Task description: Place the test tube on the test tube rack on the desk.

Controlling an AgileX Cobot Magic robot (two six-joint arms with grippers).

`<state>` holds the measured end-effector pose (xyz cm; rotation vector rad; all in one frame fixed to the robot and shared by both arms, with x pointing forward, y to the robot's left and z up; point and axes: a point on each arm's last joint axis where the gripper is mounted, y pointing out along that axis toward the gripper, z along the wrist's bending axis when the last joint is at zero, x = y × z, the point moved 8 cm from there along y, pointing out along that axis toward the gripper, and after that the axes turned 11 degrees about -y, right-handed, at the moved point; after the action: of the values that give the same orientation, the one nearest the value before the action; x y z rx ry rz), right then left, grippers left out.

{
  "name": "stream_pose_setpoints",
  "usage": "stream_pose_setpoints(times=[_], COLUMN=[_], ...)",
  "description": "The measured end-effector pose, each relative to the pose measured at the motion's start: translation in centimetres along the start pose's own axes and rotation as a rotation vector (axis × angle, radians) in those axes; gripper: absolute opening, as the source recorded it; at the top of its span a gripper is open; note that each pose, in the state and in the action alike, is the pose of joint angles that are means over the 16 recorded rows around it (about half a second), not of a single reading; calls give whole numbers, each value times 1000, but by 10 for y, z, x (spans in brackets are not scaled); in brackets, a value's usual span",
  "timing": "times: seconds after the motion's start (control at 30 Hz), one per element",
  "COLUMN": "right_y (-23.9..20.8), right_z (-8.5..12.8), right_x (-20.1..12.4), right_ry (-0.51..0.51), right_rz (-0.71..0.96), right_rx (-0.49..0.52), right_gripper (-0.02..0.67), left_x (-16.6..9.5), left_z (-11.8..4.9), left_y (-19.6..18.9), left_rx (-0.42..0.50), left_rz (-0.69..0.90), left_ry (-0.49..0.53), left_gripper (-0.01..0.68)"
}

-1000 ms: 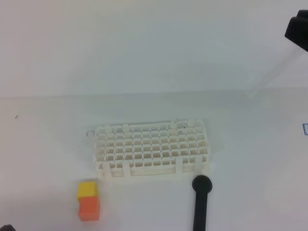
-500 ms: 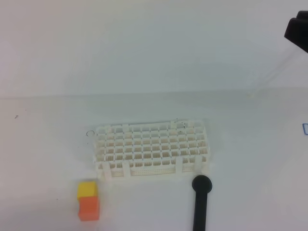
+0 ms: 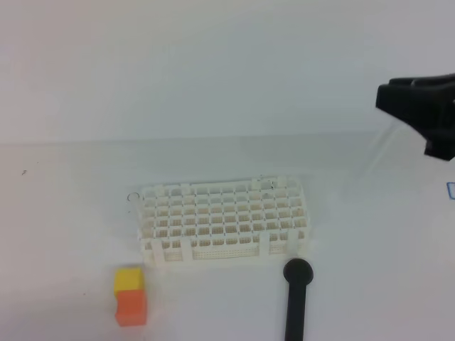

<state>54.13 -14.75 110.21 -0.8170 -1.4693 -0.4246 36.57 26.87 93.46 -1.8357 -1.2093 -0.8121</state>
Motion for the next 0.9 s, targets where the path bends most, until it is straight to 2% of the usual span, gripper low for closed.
stream_pose_setpoints(times=[0.23,0.57,0.73,0.9], right_y=[27,84,120,151], right_z=[30,95,121,137], right_x=[-21,-28,-33,-35], right_ry=[-36,-140,-127,-79], right_rz=[123,157,173,174], right_rx=[0,10,34,40], right_gripper=[116,116,116,116], left_x=[0,-1,0,-2], left_z=[0,1,0,1], left_y=[0,0,0,1], left_rx=[0,1,-1,3], left_rz=[0,1,-1,4], left_ry=[0,0,0,1], left_gripper=[-1,-1,-1,-1])
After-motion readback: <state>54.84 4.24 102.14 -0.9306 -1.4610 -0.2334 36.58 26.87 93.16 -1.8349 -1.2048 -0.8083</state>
